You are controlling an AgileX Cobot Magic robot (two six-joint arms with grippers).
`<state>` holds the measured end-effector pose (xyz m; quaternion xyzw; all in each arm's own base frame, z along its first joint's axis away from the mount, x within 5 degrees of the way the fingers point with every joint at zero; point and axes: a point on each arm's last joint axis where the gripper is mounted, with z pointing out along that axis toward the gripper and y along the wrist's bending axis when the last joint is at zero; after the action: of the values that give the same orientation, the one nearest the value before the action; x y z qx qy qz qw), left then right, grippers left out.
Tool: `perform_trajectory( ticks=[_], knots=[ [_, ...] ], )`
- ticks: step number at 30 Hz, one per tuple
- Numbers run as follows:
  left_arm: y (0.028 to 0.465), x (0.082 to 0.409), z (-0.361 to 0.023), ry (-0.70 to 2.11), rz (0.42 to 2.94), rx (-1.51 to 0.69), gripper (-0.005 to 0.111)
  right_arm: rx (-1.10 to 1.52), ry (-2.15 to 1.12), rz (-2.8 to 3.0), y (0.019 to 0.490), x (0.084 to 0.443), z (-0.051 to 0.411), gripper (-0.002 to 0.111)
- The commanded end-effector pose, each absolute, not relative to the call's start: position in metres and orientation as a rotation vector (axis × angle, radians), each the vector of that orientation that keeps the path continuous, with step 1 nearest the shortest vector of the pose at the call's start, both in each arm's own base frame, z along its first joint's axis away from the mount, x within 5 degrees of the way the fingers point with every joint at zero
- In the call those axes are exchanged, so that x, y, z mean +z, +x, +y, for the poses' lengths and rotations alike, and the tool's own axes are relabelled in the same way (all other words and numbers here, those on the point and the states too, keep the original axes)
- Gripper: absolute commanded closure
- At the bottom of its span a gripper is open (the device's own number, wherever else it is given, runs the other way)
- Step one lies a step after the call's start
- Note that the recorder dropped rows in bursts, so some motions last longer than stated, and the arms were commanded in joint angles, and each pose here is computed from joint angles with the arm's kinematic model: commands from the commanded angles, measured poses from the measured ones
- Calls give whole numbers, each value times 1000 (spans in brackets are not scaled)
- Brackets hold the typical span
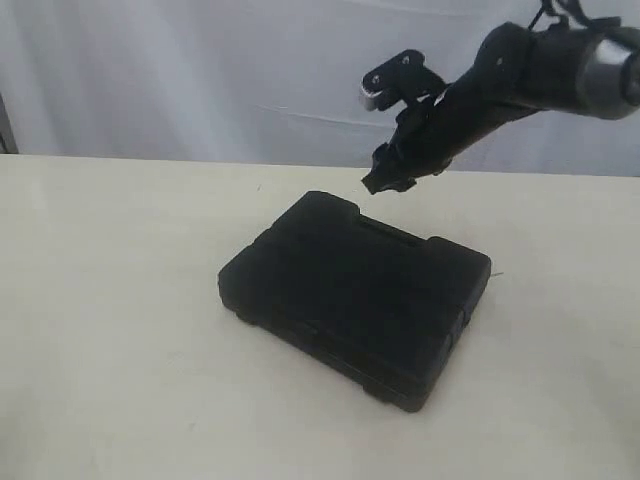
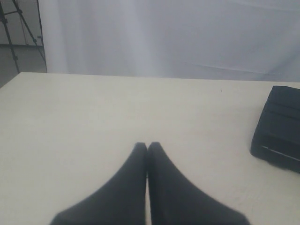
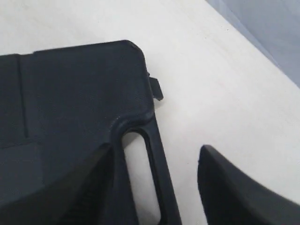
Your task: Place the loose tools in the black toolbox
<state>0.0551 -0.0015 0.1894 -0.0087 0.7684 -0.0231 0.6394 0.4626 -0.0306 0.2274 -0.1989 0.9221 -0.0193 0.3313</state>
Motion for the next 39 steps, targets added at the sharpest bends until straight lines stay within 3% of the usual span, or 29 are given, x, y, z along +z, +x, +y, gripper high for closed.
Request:
perform_trajectory(
  ticks=[1,2,3,11,16,25,30,35,39],
  knots=[
    [55,189,-2,-20,1753,-57,107,34,-464,2483,428,281,-26,85],
    [55,189,-2,-20,1753,-57,107,68,-467,2538,412,296,-24,101],
    [55,189,-2,-20,1753,-57,107,79,-474,2558,403,306,-22,108],
    [55,189,-2,-20,1753,-57,107,139,-400,2492,337,386,-12,109],
    [55,189,-2,-20,1753,-57,107,149,-379,2428,272,413,2,109],
    [55,189,-2,-20,1753,-57,107,263,-416,2285,146,378,32,109],
    [55,189,-2,-20,1753,-57,107,267,-225,1952,131,348,30,109],
    [55,189,-2,-20,1753,-57,107,563,41,1801,120,340,35,109],
    [55,189,-2,-20,1753,-57,107,581,67,1747,113,344,34,109]
  ],
)
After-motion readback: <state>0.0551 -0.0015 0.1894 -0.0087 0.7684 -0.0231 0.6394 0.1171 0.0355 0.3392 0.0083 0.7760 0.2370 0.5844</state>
